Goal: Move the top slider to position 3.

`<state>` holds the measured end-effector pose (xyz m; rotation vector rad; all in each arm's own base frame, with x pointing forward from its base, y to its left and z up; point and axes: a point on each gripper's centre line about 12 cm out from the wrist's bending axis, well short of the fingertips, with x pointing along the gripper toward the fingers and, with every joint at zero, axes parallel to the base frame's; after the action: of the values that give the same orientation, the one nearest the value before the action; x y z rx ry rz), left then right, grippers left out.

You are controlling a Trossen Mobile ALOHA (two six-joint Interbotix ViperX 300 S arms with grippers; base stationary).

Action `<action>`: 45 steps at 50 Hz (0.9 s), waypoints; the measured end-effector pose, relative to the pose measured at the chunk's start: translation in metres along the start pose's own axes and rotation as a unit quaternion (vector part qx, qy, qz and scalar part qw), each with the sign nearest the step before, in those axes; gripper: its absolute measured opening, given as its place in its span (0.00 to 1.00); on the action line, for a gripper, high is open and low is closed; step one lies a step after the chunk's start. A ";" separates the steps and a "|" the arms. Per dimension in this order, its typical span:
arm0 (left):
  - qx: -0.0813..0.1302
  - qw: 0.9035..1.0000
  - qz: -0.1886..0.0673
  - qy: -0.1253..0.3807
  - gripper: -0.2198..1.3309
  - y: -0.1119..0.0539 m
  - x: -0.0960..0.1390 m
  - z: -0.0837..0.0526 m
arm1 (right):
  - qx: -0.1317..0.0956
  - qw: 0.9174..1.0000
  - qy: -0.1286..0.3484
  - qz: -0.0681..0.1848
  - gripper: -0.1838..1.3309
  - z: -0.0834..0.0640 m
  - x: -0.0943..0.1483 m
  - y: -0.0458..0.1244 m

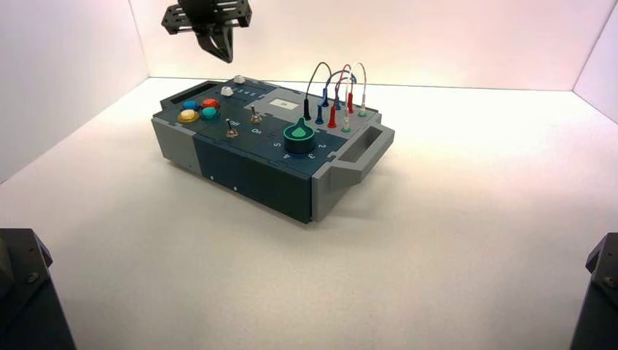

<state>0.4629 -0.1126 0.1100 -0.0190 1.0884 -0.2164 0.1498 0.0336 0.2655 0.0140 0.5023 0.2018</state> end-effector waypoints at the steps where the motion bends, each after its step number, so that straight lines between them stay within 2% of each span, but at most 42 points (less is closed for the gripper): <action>1: 0.001 1.000 0.000 0.001 0.04 0.001 0.001 0.000 | 0.000 1.000 0.001 0.001 0.03 0.000 0.000 0.000; 15: 0.007 1.000 0.001 0.024 0.04 0.002 0.012 -0.009 | 0.000 1.000 0.001 0.001 0.03 0.000 0.001 0.000; 24: 0.009 1.000 0.001 0.025 0.04 0.001 0.013 -0.009 | 0.000 1.000 0.000 0.001 0.03 0.000 0.001 0.000; 36: 0.020 0.999 -0.006 0.026 0.04 -0.011 0.012 -0.007 | 0.000 1.000 0.000 0.001 0.03 0.000 0.000 0.000; 45: 0.023 0.999 -0.008 0.034 0.04 -0.015 0.016 -0.010 | 0.000 1.000 0.000 0.001 0.03 0.000 0.000 0.000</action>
<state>0.4587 -0.1288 0.0934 0.0218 1.1511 -0.2576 0.1500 0.0339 0.2654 0.0152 0.5025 0.2029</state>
